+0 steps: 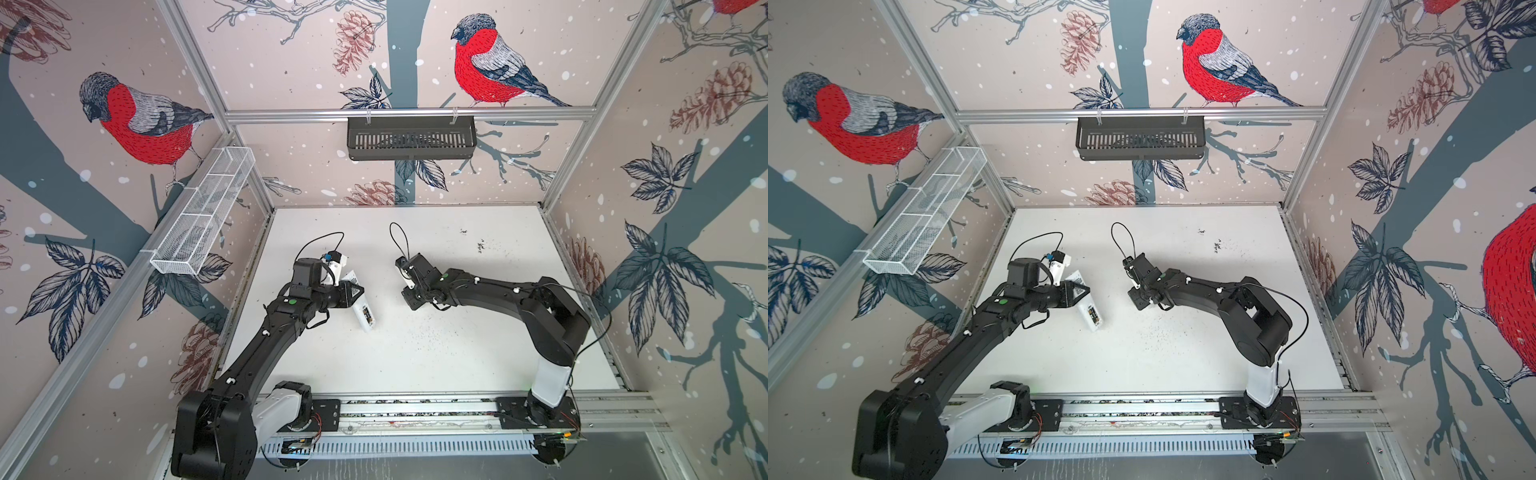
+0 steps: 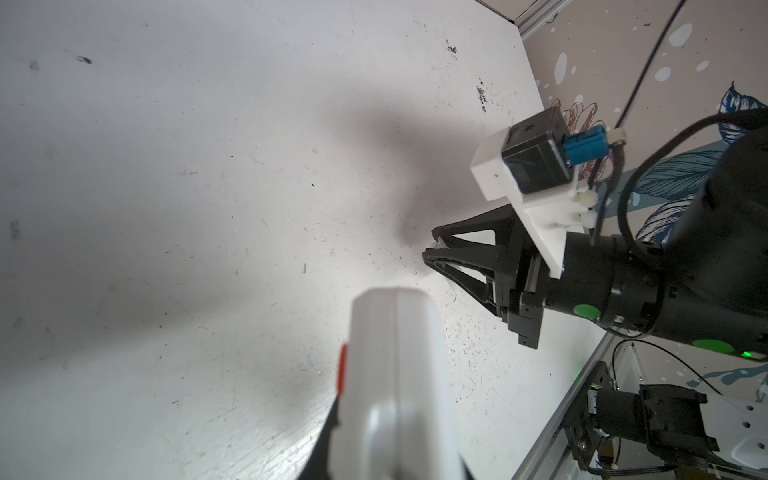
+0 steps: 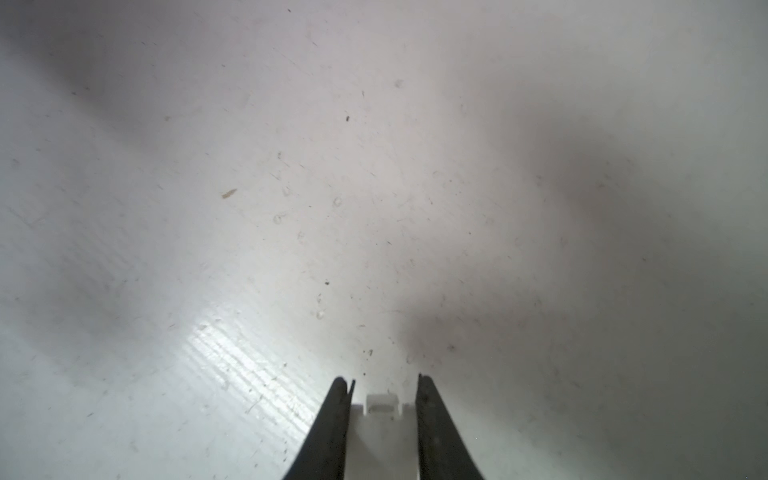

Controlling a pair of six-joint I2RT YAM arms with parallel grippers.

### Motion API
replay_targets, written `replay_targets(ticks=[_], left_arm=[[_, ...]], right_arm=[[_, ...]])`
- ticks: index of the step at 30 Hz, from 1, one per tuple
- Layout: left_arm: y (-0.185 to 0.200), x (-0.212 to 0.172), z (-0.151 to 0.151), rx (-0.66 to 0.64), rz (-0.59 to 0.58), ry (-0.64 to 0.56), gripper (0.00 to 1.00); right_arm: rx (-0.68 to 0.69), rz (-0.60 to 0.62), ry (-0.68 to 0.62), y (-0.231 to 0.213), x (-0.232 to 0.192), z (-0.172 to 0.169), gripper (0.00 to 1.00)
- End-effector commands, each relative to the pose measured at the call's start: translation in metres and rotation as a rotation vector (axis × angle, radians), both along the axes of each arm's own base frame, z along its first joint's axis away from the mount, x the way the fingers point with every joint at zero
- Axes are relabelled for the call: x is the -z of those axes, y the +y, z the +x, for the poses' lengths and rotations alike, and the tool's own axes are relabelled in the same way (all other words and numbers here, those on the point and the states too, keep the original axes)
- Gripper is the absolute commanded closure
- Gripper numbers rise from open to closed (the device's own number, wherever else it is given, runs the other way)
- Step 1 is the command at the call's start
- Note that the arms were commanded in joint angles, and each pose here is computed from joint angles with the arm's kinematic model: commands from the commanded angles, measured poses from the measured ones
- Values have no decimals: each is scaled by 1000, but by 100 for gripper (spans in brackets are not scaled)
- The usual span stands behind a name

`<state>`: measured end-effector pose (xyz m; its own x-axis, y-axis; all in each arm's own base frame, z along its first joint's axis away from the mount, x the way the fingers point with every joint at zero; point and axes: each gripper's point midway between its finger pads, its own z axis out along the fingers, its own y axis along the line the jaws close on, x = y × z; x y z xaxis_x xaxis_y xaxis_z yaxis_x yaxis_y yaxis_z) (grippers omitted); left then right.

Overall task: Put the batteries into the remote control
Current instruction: 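Grasp the white battery cover and carry it to the remote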

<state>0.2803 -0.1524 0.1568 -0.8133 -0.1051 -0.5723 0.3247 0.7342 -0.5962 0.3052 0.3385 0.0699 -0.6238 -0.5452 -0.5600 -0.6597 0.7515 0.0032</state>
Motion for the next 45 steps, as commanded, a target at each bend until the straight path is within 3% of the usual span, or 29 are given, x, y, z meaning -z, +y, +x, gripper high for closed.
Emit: replay_targets(ticks=[1,9,15,26,33,45], left_arm=[[-13,-16,0,61,-89,-45,100],[-26,-41,-6,131,-275,-37,100],[-40,-61,-15,246,-442,-8,100],[-40,-58,-15,254,-505,39,100],[-35,-59,-12,240,-544,46,100],[-32,-58,-11,235,-555,53,100]], right_arm=[[-47,111,-58,22,-31,-8,79],[-154,360,-236,63,-115,-48,77],[-220,489,-321,68,-147,-77,74],[-237,581,-395,72,-170,-99,74],[-156,580,-451,68,-171,-95,75],[-139,542,-460,72,-154,-93,76]])
